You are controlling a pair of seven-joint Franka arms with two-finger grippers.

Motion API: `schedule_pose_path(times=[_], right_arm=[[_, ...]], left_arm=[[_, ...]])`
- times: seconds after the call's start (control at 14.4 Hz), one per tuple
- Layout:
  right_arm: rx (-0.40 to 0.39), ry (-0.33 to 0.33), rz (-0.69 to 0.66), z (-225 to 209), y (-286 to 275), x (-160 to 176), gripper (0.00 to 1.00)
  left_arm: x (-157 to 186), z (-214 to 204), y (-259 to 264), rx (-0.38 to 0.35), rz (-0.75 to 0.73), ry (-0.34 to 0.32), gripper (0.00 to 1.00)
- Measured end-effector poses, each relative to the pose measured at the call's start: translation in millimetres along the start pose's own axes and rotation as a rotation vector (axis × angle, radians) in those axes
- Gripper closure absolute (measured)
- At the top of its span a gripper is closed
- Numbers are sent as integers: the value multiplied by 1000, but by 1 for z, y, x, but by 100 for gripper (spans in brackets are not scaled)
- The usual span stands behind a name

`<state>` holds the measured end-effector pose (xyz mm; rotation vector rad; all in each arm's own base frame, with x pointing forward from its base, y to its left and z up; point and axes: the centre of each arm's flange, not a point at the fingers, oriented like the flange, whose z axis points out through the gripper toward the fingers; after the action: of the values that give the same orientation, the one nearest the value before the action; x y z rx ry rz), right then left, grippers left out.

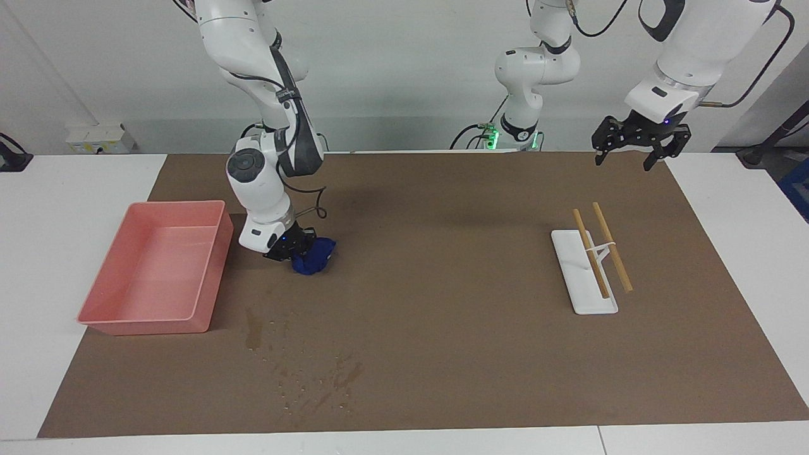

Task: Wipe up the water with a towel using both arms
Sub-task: 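Rub the towel over the water spill with the right gripper, then wipe the towel farther from the robot across the spill with the right gripper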

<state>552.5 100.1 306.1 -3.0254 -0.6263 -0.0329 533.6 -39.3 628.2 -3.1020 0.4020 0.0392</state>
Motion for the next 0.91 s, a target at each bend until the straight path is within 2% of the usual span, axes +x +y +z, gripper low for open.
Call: schedule_pose_path(times=[0.56, 0.91], right_arm=[[-203, 27, -195, -7, 48, 39, 81], [-300, 87, -309, -17, 67, 64, 81]], left_arm=[[0, 0, 0, 0, 0, 0, 0], [0, 0, 0, 0, 0, 0, 0]])
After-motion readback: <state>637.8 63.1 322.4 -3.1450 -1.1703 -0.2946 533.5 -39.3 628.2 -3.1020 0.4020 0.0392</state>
